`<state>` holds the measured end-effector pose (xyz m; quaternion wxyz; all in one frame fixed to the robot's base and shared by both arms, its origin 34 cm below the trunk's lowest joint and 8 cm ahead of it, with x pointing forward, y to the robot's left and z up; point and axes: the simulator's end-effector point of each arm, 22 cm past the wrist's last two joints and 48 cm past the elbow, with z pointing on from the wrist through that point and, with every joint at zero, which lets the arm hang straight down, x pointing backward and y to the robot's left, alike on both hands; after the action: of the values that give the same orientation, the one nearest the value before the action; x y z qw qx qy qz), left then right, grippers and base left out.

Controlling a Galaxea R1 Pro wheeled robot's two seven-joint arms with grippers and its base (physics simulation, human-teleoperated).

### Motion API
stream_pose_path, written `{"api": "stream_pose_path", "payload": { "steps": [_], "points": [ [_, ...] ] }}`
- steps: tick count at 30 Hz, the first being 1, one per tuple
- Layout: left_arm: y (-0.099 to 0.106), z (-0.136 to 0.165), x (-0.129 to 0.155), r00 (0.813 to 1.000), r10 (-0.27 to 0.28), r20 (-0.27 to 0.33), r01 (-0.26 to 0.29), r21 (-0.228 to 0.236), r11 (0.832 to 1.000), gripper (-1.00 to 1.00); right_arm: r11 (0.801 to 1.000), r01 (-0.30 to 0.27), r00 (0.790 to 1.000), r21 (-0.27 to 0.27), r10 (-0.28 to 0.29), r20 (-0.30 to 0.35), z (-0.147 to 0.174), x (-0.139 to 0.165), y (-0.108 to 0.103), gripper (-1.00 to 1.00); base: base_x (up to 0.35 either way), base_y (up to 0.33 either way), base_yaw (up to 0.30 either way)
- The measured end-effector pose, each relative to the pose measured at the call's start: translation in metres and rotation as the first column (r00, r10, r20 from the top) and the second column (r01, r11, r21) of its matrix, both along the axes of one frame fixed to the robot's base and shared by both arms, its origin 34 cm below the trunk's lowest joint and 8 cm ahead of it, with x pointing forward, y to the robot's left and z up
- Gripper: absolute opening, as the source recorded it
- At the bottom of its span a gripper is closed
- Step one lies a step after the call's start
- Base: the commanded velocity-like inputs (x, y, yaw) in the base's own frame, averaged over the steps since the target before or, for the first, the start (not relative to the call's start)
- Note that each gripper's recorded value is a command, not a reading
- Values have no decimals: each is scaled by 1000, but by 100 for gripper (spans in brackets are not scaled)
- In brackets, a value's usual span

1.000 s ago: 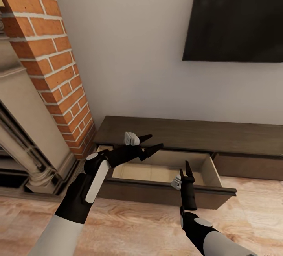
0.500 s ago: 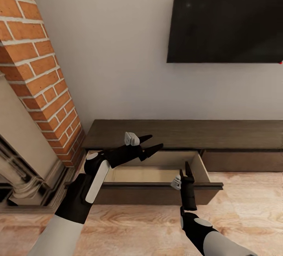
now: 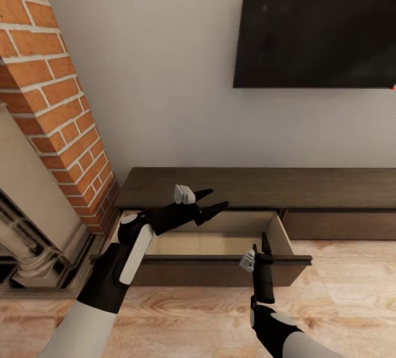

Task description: Place each of the two pumpkins and all three candles from the living room inside a cabinet in the living room (use any cabinet), then make sure every cabinet is closed, and position the cauldron so it is next to a table in the living room.

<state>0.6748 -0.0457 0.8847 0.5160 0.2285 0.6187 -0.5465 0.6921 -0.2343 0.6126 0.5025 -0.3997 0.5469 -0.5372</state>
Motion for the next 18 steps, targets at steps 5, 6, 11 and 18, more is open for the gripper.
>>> {"api": "stream_pose_path", "payload": {
  "steps": [5,6,11,18],
  "points": [
    [0,-3,0,1000,1,-8,-1,1,1000,100,1000,4,1000,-1,-4,3,1,1,-4,100,0,0,0],
    [0,-3,0,1000,1,-8,-1,1,1000,100,1000,4,1000,-1,-4,3,1,1,-4,100,0,0,0],
    [1,2,-2,1000,-5,-20,4,-35,999,100,1000,4,1000,1,-4,7,2,1,-2,100,0,0,0],
    [3,9,-2,999,-13,-32,10,-81,997,100,1000,5,1000,-2,-5,11,3,2,-5,100,0,0,0]
  ]
}}
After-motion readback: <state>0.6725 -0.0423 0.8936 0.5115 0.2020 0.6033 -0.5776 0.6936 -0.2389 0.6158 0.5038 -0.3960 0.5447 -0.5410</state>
